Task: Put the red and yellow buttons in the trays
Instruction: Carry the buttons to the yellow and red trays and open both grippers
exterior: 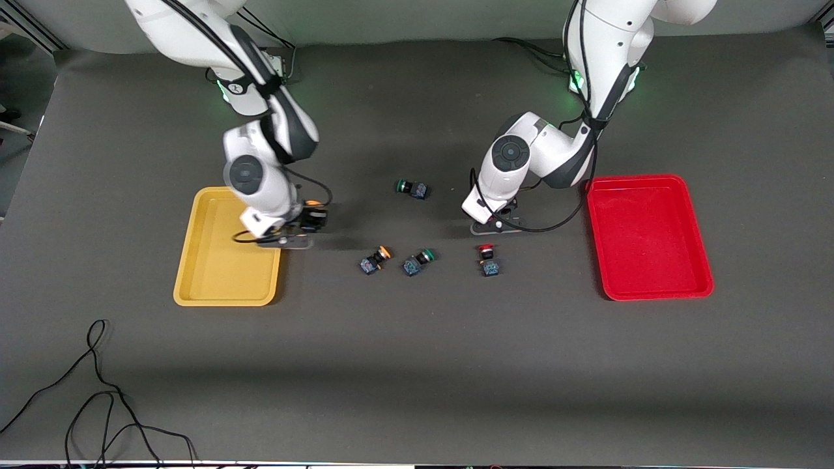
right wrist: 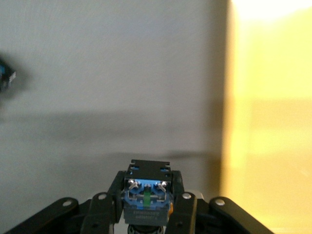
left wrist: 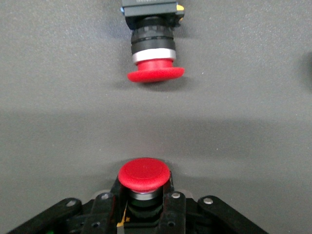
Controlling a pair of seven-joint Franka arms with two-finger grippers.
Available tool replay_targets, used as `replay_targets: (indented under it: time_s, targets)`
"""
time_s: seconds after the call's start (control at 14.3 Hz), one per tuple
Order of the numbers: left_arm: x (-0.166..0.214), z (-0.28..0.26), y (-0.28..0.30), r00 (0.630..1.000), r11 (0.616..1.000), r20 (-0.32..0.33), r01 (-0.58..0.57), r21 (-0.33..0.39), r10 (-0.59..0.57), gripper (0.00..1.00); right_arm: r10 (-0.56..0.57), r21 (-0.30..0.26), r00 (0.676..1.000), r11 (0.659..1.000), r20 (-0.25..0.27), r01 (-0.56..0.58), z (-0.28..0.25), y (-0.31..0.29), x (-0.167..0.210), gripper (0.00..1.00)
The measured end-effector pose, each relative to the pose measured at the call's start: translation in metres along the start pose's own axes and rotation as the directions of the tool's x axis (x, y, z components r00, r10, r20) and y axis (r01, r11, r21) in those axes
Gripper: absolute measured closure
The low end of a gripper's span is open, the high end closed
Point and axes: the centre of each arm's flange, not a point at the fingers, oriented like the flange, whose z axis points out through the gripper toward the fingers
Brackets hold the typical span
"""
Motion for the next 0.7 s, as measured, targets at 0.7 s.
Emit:
replay_targets:
  time_s: [0.7]
  targets:
    - [0.065,-0.274,-0.077,0.999,0.997,0.025,0.031,0.07,-0.033,0.67,-0.022,-0.011,0.998,1.0,0.066,0.023,-0.012,0.153,0.024,0.48]
